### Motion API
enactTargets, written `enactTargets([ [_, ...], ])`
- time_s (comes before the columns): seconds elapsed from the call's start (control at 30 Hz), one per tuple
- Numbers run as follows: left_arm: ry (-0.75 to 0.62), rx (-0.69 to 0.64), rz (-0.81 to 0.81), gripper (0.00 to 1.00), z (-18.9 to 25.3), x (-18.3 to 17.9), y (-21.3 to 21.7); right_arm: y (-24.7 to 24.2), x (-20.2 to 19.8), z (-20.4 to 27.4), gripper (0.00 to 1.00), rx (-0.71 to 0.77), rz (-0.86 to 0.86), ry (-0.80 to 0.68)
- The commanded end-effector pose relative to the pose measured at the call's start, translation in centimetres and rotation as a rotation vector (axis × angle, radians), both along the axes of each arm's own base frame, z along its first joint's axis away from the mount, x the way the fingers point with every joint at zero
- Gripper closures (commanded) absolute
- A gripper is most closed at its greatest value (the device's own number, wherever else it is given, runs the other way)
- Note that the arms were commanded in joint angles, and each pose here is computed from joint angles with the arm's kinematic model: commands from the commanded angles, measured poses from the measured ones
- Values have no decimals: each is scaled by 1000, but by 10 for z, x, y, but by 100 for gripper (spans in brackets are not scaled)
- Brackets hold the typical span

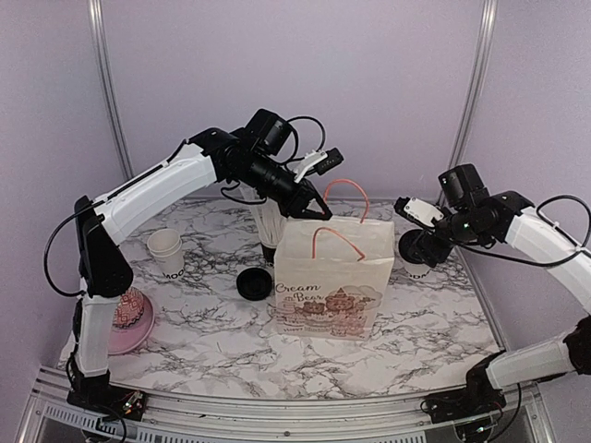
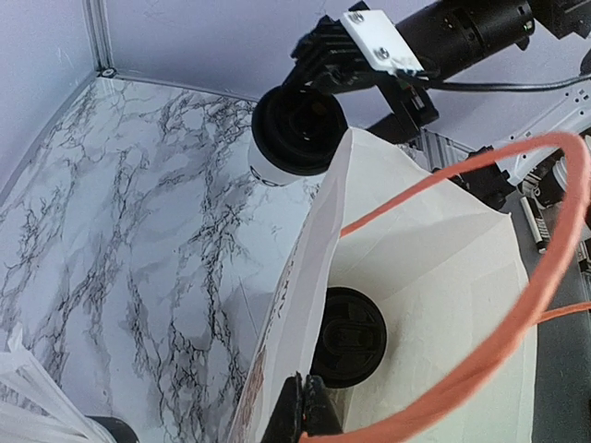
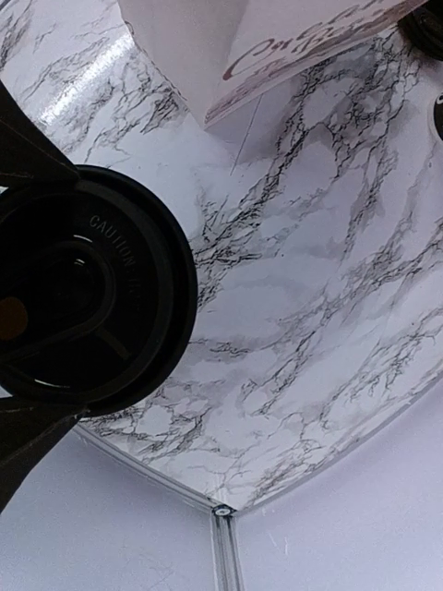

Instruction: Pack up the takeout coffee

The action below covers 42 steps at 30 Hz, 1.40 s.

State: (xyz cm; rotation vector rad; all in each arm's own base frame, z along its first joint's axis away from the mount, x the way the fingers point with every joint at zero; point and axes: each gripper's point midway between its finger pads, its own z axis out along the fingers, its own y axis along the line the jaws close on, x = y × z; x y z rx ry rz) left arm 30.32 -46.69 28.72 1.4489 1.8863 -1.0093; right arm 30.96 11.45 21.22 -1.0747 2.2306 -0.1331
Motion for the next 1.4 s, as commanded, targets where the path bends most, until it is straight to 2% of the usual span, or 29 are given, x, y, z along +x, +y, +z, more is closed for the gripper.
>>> enactTargets([
  [0.0, -12, -50, 8, 100, 8, 16, -14, -12, -13, -2, 30, -45, 12, -17],
  [0.23, -44, -125, 83, 99, 25, 34, -24, 2, -49, -8, 31, 3, 174, 39],
  [0.47, -61, -124, 163, 100, 27, 47, -21, 7, -81, -22, 33, 25, 287, 101],
  [0.5, -64, -121, 169, 94, 27, 48, -20, 8, -85, -23, 33, 28, 302, 111],
  [0.57, -73, -116, 176, 71, 26, 48, -18, 14, -98, -23, 34, 58, 359, 141],
  [0.63, -81, -113, 185, 59, 28, 48, -15, 24, -115, -20, 34, 109, 445, 167],
  [0.87, -143, -91, 212, 33, 50, 31, 15, 41, -140, -10, 33, 196, 607, 155],
  [1.03, -209, -89, 273, 25, 70, 31, 33, 52, -143, -12, 32, 217, 674, 157],
  [1.37, -224, -137, 350, 22, 108, 21, 55, 85, -169, 0, 32, 271, 838, 185],
])
